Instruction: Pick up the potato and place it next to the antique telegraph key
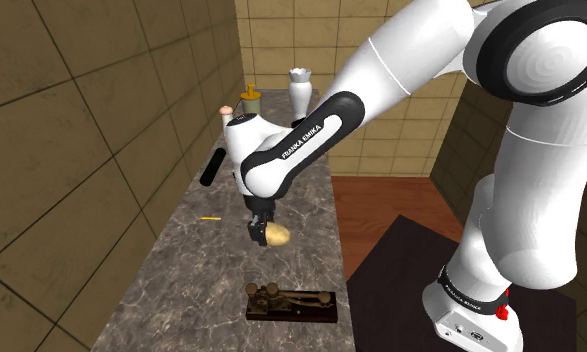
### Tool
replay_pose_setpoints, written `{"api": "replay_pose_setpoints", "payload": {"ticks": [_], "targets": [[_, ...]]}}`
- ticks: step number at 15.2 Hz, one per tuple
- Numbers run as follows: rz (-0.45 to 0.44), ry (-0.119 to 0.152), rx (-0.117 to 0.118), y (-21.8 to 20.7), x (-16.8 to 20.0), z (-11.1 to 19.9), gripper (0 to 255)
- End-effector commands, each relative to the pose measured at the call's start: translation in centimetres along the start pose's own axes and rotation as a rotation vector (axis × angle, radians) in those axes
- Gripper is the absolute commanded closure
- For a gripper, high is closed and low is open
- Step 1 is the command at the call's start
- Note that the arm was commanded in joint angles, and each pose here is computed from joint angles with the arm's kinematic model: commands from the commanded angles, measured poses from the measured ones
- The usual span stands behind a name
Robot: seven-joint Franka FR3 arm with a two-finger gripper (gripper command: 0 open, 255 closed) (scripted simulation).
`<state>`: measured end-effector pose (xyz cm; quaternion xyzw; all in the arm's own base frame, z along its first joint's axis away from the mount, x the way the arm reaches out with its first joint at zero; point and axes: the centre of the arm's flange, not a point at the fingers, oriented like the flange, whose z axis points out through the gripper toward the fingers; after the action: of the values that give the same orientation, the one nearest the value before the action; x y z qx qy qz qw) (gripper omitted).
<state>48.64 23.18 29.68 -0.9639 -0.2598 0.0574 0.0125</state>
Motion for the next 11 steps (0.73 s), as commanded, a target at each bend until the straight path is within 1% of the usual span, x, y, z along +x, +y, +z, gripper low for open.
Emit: {"api": "replay_pose_setpoints", "payload": {"ticks": [1, 11], "targets": [[0.000, 0.001, 0.000, 0.0, 0.0, 1.0, 255], [0.000, 0.001, 0.000, 0.3, 0.5, 6.2, 255]]}}
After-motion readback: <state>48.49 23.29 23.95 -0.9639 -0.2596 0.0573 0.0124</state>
